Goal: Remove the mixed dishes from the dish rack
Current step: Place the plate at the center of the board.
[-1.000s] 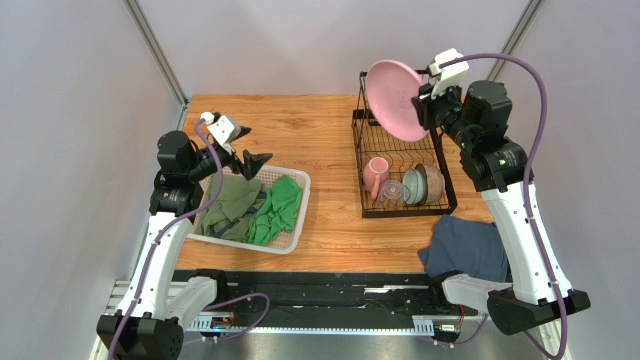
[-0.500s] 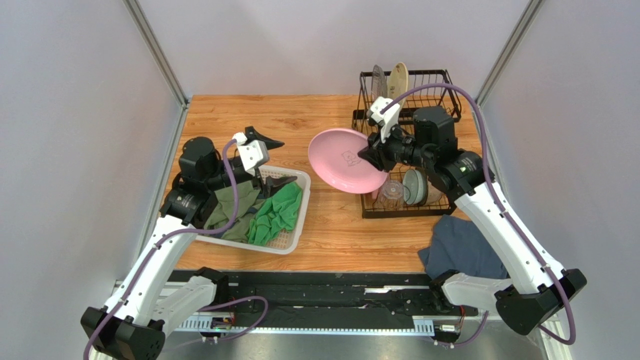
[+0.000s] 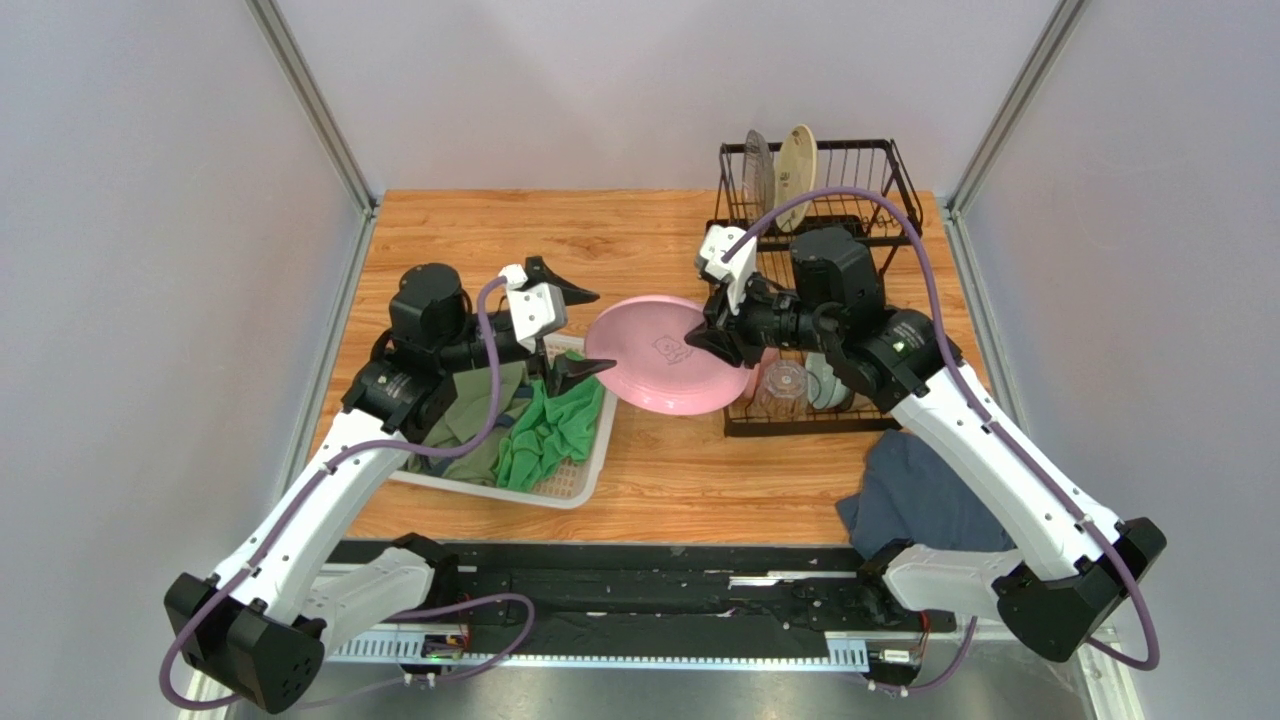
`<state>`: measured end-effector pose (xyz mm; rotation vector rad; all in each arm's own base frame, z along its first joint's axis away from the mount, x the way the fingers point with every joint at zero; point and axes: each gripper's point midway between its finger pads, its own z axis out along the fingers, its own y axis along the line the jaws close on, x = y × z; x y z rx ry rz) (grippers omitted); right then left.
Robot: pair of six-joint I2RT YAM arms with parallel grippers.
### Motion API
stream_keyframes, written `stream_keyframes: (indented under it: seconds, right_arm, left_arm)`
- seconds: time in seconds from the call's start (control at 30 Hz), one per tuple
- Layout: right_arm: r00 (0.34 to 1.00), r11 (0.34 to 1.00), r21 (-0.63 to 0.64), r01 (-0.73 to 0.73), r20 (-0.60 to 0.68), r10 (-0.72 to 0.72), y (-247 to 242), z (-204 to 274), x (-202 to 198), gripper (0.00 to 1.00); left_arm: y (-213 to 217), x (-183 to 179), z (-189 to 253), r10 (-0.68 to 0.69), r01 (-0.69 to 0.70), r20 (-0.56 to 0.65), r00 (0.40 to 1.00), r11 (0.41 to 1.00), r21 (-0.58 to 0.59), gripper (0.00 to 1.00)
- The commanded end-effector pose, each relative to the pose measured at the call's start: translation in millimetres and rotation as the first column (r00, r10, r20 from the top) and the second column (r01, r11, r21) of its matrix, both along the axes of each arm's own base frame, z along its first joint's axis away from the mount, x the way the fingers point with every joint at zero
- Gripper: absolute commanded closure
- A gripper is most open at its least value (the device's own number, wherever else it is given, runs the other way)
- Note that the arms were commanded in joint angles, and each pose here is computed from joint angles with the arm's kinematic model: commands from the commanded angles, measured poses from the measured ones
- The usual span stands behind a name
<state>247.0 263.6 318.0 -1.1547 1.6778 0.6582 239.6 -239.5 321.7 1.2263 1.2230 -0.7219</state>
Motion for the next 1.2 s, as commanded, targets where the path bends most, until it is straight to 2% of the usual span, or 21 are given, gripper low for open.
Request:
stream_keyframes:
  seconds: [0.0,0.23,0.33,0.37,0.43,0.47,0.57,0.6,0.63,0.7,0.73,0.83,1.03,1.17]
  right_arm:
    - [0.996,0.998,0.033,-0.048,0.071,0.046,15.4,15.2,0.9,1.0]
    - [0.995,0.998,0.03,-0.062,0.082,0.059,19.9,15.6,-2.6,1.0]
    - [0.995,0.998,0.031,-0.06,0.088,0.057,19.3,16.7,-2.9,1.0]
    - [0.994,0.998,0.031,-0.062,0.088,0.059,19.4,16.6,-3.6,1.0]
    - [0.994,0.998,0.03,-0.059,0.09,0.056,18.6,16.2,-3.2,1.0]
    - [0.994,0.998,0.031,-0.059,0.089,0.056,18.7,15.9,-3.2,1.0]
    - [0.994,0.998,0.026,-0.051,0.093,0.049,18.2,14.3,-1.7,0.96]
    - [0.995,0.999,0.023,-0.049,0.094,0.047,17.8,13.9,-1.3,0.92]
    - [0.994,0.999,0.022,-0.05,0.094,0.047,17.5,13.1,-1.6,0.82]
    - [0.995,0.999,0.017,-0.046,0.095,0.045,16.7,11.5,-1.2,0.69]
    - [0.994,0.999,0.016,-0.044,0.097,0.042,15.9,11.2,-1.2,0.52]
    - [0.993,1.0,0.014,-0.013,0.114,0.011,12.2,12.2,3.1,0.31]
    - [0.982,0.996,0.014,0.094,0.162,-0.095,0.2,16.0,18.3,0.13]
    - [0.973,0.99,0.022,0.138,0.183,-0.14,-5.5,20.7,23.6,0.07]
  left_arm:
    - [-12.3,0.1,24.7,-0.045,0.047,0.077,0.996,0.998,-0.028,0.15]
    - [-17.4,7.4,20.0,-0.033,0.034,0.054,0.998,0.999,-0.031,0.39]
    - [-17.3,8.2,14.9,-0.032,0.034,0.052,0.998,0.999,-0.022,0.58]
    - [-17.7,8.4,13.7,-0.036,0.037,0.053,0.998,0.999,-0.021,0.67]
    - [-18.2,6.9,10.3,-0.043,0.044,0.047,0.998,0.999,-0.021,0.76]
    - [-18.9,4.8,9.0,-0.057,0.058,0.05,0.997,0.998,-0.018,0.88]
    - [-19.0,5.2,5.3,-0.056,0.056,0.039,0.998,0.998,-0.016,1.0]
    - [-18.6,5.6,4.9,-0.051,0.052,0.037,0.998,0.999,-0.017,1.0]
    - [-17.5,8.0,4.0,-0.034,0.035,0.034,0.999,0.999,-0.017,1.0]
    - [-15.8,10.6,5.6,-0.01,0.011,0.041,0.999,1.0,-0.026,1.0]
    - [-14.7,11.9,6.7,0.003,-0.001,0.045,0.999,1.0,-0.03,1.0]
    - [-9.5,20.9,12.1,0.07,-0.067,0.06,0.996,0.997,-0.043,1.0]
    - [2.9,41.3,17.6,0.205,-0.201,0.078,0.976,0.978,-0.048,1.0]
    - [11.5,56.0,24.0,0.292,-0.287,0.101,0.951,0.956,-0.062,1.0]
